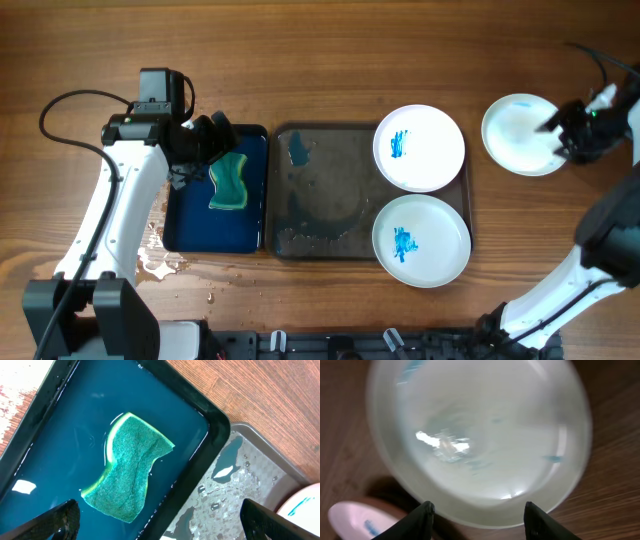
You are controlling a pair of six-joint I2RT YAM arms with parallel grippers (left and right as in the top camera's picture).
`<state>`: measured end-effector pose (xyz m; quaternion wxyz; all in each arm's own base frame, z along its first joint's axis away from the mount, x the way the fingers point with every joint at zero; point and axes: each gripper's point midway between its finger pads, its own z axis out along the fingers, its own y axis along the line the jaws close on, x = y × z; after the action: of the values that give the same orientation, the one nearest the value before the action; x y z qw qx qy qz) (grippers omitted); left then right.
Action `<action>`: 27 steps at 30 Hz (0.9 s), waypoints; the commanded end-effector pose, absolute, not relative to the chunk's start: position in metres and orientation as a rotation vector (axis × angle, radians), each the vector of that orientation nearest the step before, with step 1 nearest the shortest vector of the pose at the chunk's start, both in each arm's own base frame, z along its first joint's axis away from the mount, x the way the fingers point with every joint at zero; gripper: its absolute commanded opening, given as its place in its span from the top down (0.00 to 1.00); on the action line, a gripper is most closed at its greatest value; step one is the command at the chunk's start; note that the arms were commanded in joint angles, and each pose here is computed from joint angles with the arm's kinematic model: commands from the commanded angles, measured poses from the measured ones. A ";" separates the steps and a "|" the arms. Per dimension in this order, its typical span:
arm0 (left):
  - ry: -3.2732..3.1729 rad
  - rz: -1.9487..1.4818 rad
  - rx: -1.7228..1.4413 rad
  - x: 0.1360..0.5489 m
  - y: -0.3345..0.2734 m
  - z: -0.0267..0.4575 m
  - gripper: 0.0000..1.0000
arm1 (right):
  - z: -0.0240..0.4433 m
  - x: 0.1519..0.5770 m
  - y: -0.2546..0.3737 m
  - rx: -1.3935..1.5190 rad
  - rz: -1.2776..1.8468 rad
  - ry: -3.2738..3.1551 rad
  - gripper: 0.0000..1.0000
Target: Clean dirty plates on tray and stack at the side
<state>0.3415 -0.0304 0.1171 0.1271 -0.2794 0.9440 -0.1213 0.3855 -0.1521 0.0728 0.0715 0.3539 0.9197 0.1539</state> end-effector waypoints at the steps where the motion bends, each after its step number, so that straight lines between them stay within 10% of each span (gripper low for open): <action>1: 2.746 -0.355 -0.783 0.345 -0.032 0.120 0.00 | 0.138 0.411 -0.104 0.693 0.431 2.720 0.41; 17: 2.746 -0.355 -0.781 0.345 -0.032 0.120 0.00 | 0.018 0.376 0.005 0.504 0.525 3.081 0.38; 24: 2.748 -0.354 -0.776 0.345 -0.032 0.120 0.01 | -0.006 0.374 0.031 0.485 0.529 3.095 0.74; 27: 2.752 -0.354 -0.778 0.344 -0.032 0.120 0.01 | -0.006 0.376 0.035 0.467 0.528 3.090 0.64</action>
<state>0.3414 -0.0304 0.1168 0.1270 -0.2761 0.9450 -0.1206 0.3821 0.0117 0.0004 0.0067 0.1535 0.9779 0.1415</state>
